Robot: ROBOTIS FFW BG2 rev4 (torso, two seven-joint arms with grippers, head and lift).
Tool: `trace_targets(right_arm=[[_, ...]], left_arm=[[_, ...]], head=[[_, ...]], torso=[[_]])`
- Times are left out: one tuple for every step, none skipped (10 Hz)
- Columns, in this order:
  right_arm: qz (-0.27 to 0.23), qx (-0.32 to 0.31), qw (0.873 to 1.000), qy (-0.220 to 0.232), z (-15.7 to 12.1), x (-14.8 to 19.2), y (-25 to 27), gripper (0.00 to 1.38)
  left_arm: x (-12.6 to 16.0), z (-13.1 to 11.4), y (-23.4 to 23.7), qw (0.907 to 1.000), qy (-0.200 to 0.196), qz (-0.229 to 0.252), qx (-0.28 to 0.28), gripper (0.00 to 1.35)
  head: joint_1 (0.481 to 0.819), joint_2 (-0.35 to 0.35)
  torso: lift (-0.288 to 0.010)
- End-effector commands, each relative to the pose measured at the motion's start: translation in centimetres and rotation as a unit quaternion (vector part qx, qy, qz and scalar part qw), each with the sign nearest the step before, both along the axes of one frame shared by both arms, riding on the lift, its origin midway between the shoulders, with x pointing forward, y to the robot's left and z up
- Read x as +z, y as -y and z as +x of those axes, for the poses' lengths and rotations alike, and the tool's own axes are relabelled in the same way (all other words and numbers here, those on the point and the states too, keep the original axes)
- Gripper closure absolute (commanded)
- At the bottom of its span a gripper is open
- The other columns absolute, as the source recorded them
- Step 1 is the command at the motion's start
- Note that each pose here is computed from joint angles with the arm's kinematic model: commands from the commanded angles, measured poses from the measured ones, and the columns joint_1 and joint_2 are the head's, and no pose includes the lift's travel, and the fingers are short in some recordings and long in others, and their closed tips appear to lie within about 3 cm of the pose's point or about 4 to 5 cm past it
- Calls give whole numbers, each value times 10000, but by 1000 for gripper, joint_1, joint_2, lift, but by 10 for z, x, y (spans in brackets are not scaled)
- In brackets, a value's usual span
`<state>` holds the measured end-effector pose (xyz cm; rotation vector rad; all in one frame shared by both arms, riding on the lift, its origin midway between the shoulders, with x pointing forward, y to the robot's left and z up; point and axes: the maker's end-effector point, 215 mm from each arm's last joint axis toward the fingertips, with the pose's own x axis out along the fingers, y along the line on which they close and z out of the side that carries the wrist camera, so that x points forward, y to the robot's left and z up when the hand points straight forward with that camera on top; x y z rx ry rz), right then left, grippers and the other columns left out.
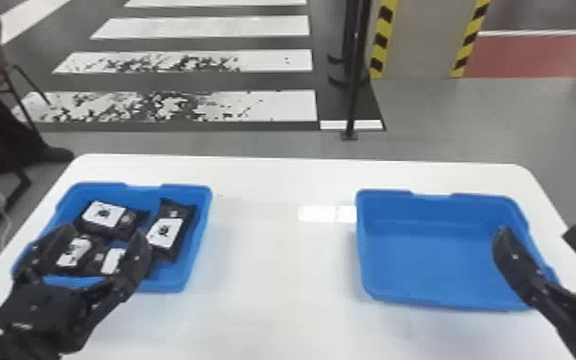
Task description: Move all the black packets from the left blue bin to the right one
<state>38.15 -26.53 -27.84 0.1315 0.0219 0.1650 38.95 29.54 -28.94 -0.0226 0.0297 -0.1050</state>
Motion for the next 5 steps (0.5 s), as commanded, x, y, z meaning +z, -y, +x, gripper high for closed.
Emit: trace_targets(right_arm=[[18,16,10000,7,1,0,-2,205],[53,23,10000,-37,1,-3,-2,205],[63,40,9999,-71,-1,-5,-3,205],[63,40,9999,-84,-1,-6,-3,205],[70,65,9999,-132,-1,-9,-5,205]], left_arm=[[1,0,0,10000,13,-3,-3,88],[-1,1,1,10000,-21,-16,-10,88],[-11,3,1,9998,-213,-58,-18,88],[-19,9,3,9992,-384,-94,-47,93],[-27,15,4,9983,-571,-99,-51,93]], head=[[695,44],[695,47],[695,47],[695,47],[695,46]], torso=[[-150],[-150],[-150],[-150],[-150]])
